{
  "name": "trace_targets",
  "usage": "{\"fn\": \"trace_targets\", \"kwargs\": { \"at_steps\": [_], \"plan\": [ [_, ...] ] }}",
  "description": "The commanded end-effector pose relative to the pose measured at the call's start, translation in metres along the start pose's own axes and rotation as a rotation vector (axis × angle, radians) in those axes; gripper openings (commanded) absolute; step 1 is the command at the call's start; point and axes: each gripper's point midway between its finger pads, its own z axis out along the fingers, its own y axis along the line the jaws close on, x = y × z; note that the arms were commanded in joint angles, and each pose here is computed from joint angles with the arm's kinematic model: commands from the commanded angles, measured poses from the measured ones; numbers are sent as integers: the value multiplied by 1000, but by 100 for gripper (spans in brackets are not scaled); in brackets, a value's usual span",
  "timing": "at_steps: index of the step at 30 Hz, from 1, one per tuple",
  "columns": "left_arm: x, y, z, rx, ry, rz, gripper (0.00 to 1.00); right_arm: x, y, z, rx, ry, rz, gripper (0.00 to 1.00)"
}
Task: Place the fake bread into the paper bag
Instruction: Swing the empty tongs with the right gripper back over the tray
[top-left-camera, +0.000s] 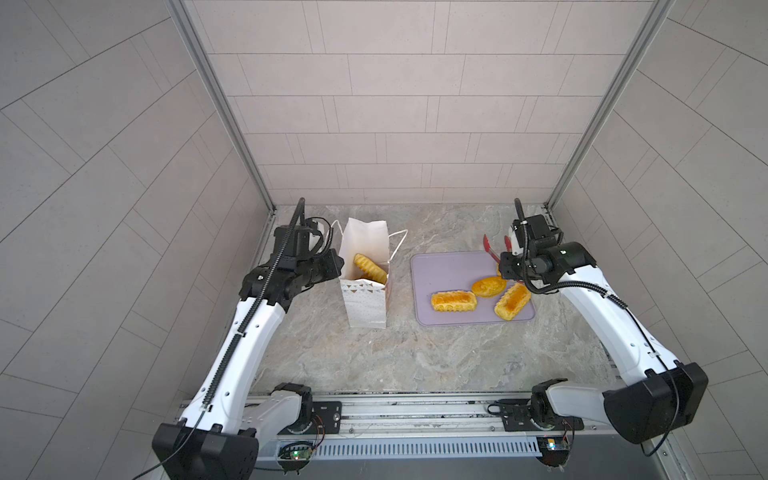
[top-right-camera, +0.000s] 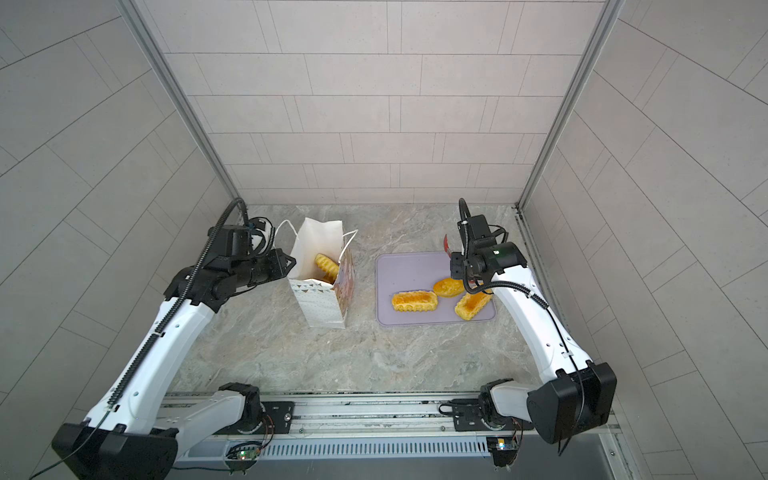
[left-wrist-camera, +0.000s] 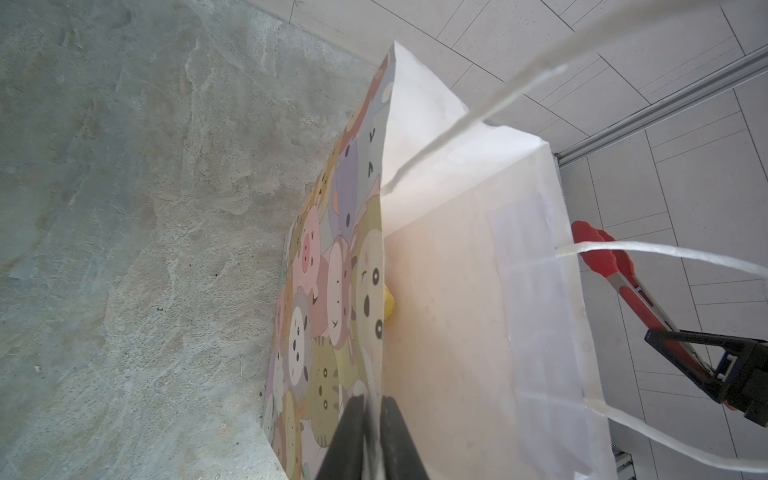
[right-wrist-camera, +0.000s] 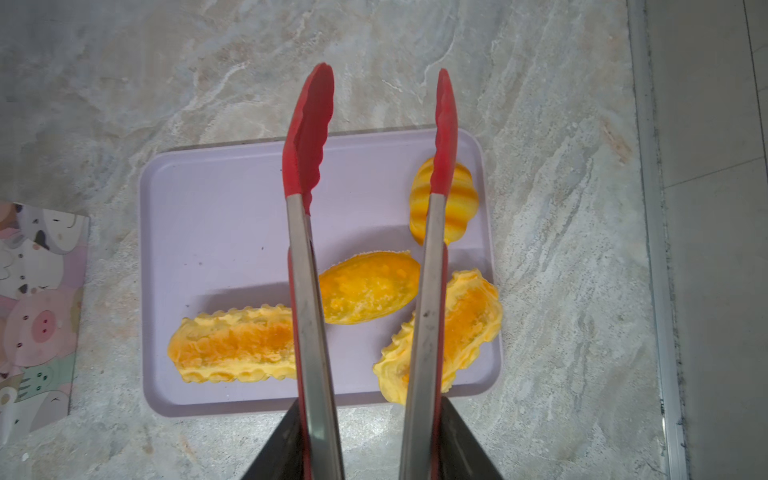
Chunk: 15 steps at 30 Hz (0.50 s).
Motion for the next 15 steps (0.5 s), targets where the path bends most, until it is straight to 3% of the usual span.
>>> {"fn": "trace_targets", "kwargs": {
  "at_steps": [1, 15],
  "plan": [
    [-1, -1, -1, 8, -7, 14, 14, -9, -13, -1, 24, -49, 33, 47],
    [2, -2, 2, 26, -3, 9, 14, 9, -46, 56, 111, 94, 134, 48]
  ]
}}
